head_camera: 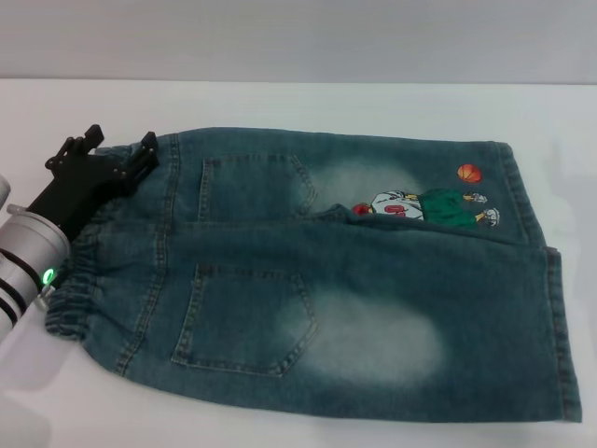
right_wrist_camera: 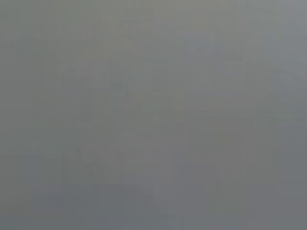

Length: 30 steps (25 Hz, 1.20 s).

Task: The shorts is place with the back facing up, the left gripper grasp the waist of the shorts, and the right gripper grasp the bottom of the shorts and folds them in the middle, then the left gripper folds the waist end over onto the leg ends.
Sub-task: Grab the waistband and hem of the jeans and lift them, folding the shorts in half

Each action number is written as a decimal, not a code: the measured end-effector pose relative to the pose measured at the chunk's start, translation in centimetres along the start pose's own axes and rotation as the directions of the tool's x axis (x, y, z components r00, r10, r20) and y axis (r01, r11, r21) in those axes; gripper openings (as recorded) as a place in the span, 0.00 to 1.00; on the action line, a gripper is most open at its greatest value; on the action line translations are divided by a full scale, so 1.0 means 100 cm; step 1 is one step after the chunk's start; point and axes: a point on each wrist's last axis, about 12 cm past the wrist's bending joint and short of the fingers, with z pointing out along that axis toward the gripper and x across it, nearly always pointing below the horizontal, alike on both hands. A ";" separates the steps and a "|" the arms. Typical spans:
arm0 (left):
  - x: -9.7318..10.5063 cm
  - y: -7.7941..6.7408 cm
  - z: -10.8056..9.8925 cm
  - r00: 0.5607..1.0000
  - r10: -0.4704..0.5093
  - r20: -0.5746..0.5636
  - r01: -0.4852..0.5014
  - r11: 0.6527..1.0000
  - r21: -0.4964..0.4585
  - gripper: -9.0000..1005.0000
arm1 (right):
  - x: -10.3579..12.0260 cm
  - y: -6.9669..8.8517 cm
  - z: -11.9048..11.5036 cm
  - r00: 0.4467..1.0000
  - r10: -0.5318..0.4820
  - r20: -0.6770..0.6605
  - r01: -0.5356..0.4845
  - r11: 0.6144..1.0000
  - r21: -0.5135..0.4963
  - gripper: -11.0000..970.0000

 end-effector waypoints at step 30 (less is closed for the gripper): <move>-0.004 -0.001 0.004 1.000 -0.013 0.001 0.013 1.000 0.001 0.81 | -0.068 -0.020 0.076 0.859 0.010 -0.513 -0.094 0.986 -0.139 0.66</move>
